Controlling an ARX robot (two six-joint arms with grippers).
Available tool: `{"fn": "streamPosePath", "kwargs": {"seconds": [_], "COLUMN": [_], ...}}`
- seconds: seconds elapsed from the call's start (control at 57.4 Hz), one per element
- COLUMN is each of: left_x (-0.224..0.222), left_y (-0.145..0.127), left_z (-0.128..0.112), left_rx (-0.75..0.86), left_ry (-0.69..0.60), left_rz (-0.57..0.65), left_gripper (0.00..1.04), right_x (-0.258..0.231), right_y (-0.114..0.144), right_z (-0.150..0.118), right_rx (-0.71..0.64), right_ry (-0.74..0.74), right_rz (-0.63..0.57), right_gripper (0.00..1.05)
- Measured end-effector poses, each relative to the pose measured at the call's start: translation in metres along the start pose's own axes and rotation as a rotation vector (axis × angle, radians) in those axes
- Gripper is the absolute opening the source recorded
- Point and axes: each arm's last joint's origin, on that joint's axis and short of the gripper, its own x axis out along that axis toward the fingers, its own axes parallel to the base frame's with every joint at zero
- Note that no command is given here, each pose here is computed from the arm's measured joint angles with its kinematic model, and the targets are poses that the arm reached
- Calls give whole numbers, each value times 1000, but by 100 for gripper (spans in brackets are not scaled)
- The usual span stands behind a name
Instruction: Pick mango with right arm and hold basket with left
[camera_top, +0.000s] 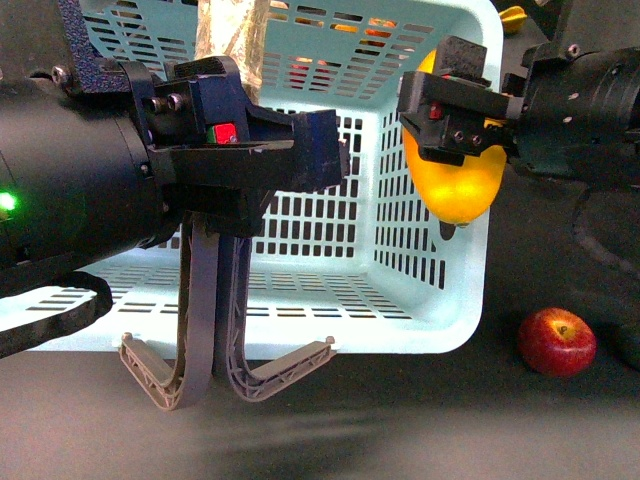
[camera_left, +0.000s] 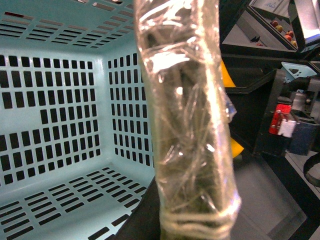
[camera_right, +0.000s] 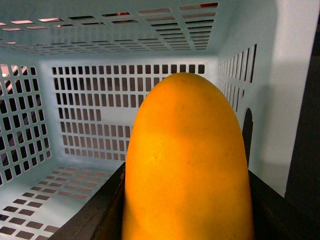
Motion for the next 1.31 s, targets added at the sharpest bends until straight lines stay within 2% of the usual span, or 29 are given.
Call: {"fn": "streamPosePath", "kwargs": {"seconds": [0.366,0.645,0.697,0.819,0.959,1.063,1.307], "left_x": [0,0,-1,-1,-1,-1,-1], "left_y": [0,0,0,0,1,1,0], "left_z": [0,-1,-2,-3,-3,-3,-3], "left_rx": [0,3,1,-4,-2,-2,-3], "left_ry": [0,4,10,13,11,12,14], "left_rz": [0,-6,-5,2,7,6,-1], "left_gripper": [8,8,8,8,8,8,8], "right_x": [17,10,3,-17,-65,-104,-167], "right_y": [14,18,18,15,-2,-13,-14], "right_z": [-4,2,3,7,12,3,-24], "right_rx": [-15,0,2,6,22,34,60], "right_ry": [-10,-81,-93,-122,-174,-200,-259], "right_rz": [13,31,35,34,-60,-160,-255], "right_gripper": [54,94,99,96,97,97,97]}}
